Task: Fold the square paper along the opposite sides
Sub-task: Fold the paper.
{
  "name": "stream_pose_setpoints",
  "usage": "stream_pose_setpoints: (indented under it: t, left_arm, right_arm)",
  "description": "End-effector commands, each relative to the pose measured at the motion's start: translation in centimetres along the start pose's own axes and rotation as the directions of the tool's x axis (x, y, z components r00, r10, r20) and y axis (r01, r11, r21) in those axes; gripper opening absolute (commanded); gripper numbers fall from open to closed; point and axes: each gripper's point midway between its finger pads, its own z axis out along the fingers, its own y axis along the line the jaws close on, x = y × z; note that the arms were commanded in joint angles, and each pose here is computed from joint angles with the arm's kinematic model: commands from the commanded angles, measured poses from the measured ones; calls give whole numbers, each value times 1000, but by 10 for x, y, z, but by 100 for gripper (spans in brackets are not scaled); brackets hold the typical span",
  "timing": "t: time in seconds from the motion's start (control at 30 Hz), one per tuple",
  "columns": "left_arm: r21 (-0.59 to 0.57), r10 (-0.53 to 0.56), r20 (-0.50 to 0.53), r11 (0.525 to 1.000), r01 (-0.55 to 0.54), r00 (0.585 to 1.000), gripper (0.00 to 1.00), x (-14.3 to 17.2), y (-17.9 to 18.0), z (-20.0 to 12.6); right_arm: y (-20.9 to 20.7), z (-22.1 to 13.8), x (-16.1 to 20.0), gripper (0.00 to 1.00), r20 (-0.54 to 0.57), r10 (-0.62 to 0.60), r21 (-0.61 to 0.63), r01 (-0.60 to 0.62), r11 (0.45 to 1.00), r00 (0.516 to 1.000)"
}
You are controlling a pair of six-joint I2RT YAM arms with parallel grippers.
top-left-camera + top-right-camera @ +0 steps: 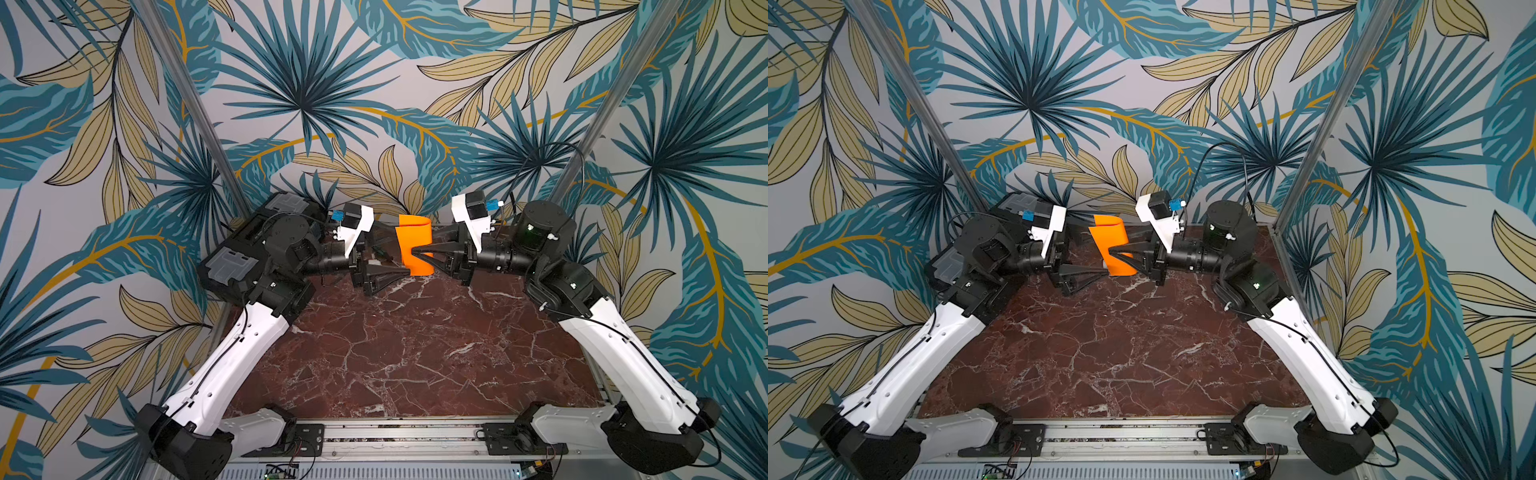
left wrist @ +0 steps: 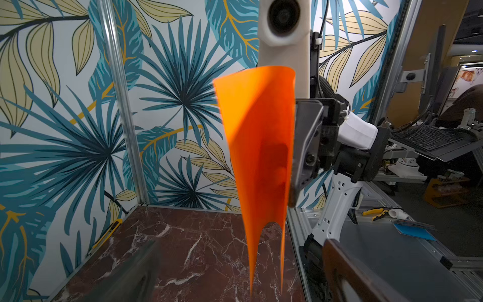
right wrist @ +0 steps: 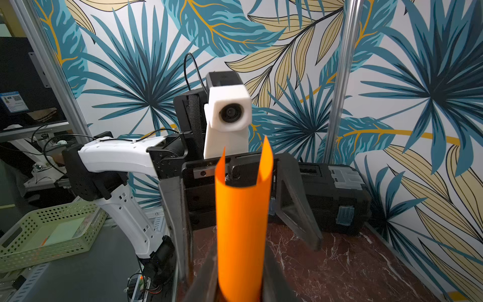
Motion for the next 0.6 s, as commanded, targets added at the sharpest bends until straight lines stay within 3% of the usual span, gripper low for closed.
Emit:
stream_pose_setpoints:
  t: [0.0,0.17,0.57]
  left_arm:
    - [53,12,19,999,-13,1000,100,-5,-13,-1]
    - [62,-5,8,998,5,1000,96,4,-17,4]
    - [22,-26,-23,999,27,999,75,17,-14,12]
  right_arm:
    - [0,5,-5,25,15,2,-27,-2,1000,1000]
    - [-7,10,-3,26,13,0,-8,0,1000,1000]
    - [-20,12,1,26,15,-10,54,9,998,1000]
